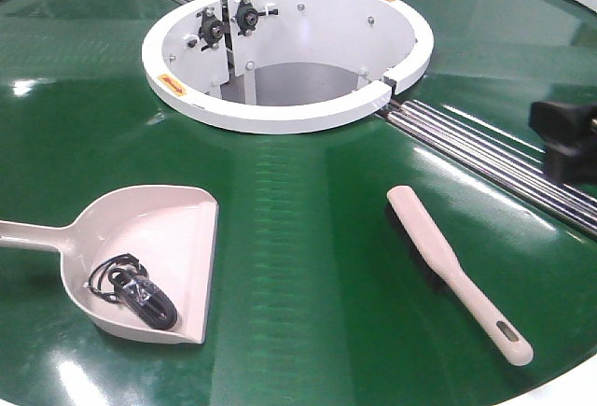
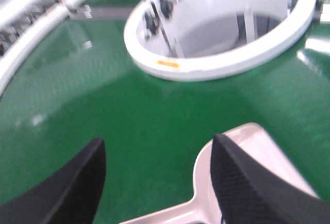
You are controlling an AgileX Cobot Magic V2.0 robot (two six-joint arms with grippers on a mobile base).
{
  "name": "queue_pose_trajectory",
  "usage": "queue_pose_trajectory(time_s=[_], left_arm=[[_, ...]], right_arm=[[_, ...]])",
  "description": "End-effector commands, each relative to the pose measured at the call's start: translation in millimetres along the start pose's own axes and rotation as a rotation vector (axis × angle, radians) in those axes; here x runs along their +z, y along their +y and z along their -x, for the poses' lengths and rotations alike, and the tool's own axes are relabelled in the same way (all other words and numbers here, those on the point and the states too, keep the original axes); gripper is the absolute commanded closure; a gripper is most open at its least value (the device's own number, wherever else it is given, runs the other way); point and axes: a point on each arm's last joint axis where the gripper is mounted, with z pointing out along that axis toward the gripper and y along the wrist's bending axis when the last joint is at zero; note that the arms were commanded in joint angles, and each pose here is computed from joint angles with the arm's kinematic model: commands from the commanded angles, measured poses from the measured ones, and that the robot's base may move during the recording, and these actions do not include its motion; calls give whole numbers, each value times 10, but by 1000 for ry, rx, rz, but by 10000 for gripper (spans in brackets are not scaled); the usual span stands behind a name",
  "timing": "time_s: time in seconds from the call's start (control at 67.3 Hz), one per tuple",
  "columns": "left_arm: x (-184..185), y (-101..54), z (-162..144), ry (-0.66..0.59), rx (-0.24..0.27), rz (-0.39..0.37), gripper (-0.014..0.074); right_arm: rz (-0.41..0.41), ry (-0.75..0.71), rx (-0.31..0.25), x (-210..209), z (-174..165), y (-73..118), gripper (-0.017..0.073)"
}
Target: Clean and inspect green conveyor with broom and dustpan
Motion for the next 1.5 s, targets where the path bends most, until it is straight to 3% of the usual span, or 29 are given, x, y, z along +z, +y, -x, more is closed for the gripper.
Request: queue_pose_trajectory(time_s=[0.0, 0.119, 0.252, 0.445, 0.579, 0.713, 0.742, 1.485], left_arm=[[-291, -55, -79, -254, -91, 37, 168], [-450, -184, -478, -325, -165, 30, 168], [-389, -302, -879, -285, -152, 30, 168], [-280, -410, -1210, -370, -313, 14, 202], [-220, -442, -1308, -371, -292, 18, 293], [-214, -444, -1327, -346, -258, 24, 603], [-213, -445, -1328, -344, -257, 24, 602], [-213, -445, -1327, -348, -266, 23, 601]], right_arm=[[-25, -219, -12, -275, 61, -12, 73], [-19, -309, -16, -572, -204, 26, 73], [-18, -327, -42, -747, -650, 64, 99], [-35, -429, -74, -703, -1099, 98, 158], [-41, -467, -81, -666, -1185, 105, 258], [-39, -444, -81, -656, -1202, 106, 543], [-37, -439, -73, -653, -1207, 106, 576], [-38, -448, -74, -657, -1199, 105, 569]])
